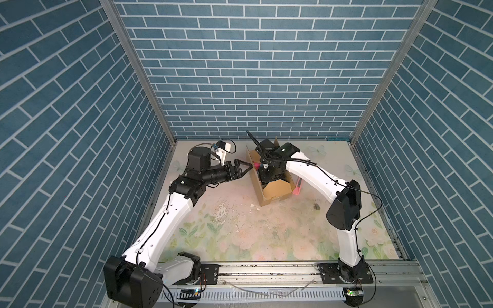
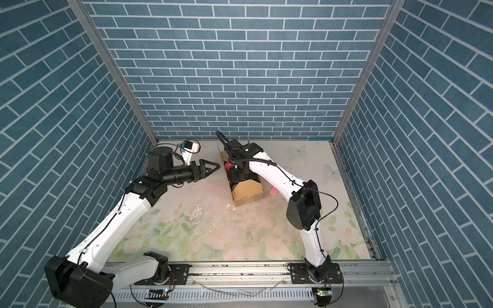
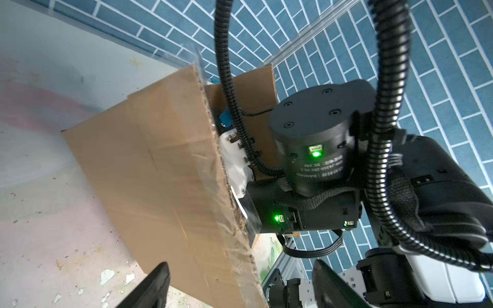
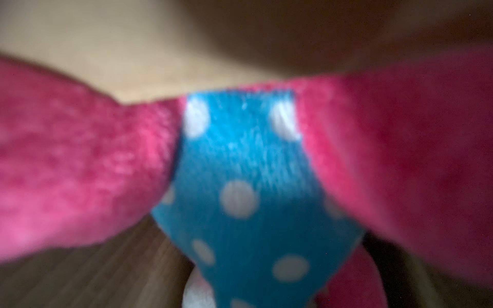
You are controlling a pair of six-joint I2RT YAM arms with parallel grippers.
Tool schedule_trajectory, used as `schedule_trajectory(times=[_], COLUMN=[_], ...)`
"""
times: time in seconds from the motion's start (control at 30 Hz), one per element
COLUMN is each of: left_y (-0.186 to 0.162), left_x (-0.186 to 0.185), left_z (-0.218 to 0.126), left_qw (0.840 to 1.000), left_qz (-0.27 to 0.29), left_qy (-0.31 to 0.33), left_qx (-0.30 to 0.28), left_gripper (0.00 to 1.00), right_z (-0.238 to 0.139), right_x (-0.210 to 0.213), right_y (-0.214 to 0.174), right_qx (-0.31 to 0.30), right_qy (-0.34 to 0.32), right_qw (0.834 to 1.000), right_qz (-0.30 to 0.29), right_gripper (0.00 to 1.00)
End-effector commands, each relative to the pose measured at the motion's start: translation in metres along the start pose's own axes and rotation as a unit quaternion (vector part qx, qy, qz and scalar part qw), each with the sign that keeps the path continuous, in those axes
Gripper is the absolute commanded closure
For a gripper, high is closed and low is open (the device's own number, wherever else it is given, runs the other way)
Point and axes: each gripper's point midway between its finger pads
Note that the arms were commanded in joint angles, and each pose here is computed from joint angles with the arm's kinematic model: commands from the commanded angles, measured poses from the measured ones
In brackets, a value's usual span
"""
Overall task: Unpack the express box
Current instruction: 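Grasp the pink-and-blue plush toy inside the box with the right gripper, then lift the plush toy out of the box with the right gripper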
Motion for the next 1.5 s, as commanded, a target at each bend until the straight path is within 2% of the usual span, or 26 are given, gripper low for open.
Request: schedule_trajectory(times=[0.0, 0.1, 0.27, 0.6, 0.83, 1.0, 1.17, 1.3, 1.4, 1.47], left_y=[0.000, -0.007, -0.021, -0.029, -0.027, -0.017, 0.004, 0.020, 0.032, 0.038], left_x=[0.007, 0.022, 0.048, 0.075, 0.085, 0.074, 0.042, 0.024, 0.019, 0.020], left_z=[0.015, 0.027, 0.036, 0.037, 0.036, 0.027, 0.001, -0.024, -0.043, -0.053], left_qw=[1.000, 1.000, 0.998, 0.993, 0.988, 0.989, 0.991, 0.990, 0.989, 0.987], left_qz=[0.008, -0.003, -0.017, -0.033, -0.041, -0.033, -0.004, 0.012, 0.024, 0.032], left_qy=[0.009, 0.022, 0.060, 0.115, 0.145, 0.147, 0.134, 0.132, 0.135, 0.139], left_qx=[-0.003, 0.007, 0.019, 0.012, 0.015, 0.005, -0.021, -0.040, -0.056, -0.067], left_gripper=[0.17, 0.27, 0.35, 0.37, 0.37, 0.36, 0.30, 0.26, 0.23, 0.20], right_z=[-0.012, -0.013, -0.022, -0.052, -0.091, -0.110, -0.130, -0.172, -0.214, -0.235], right_x=[0.016, 0.021, 0.028, 0.038, 0.051, 0.049, 0.044, 0.033, 0.012, -0.009], right_y=[0.006, 0.004, 0.004, 0.005, 0.006, 0.009, 0.019, 0.030, 0.034, 0.032], right_qx=[-0.013, -0.014, -0.022, -0.052, -0.087, -0.112, -0.149, -0.212, -0.263, -0.282], right_qy=[0.023, 0.028, 0.043, 0.073, 0.133, 0.139, 0.141, 0.150, 0.159, 0.148], right_qw=[1.000, 0.999, 0.999, 0.995, 0.986, 0.982, 0.977, 0.965, 0.951, 0.948], right_qz=[-0.014, -0.019, -0.025, -0.035, -0.052, -0.058, -0.055, -0.043, -0.027, -0.013], right_gripper=[1.00, 1.00, 1.00, 1.00, 1.00, 1.00, 1.00, 1.00, 1.00, 1.00])
Point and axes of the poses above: each gripper's point midway between its finger pads, its own z axis out along the fingers, its own x axis along the line the jaws close on, y = z × x, and after that the axes turned 12 degrees about z, right-handed
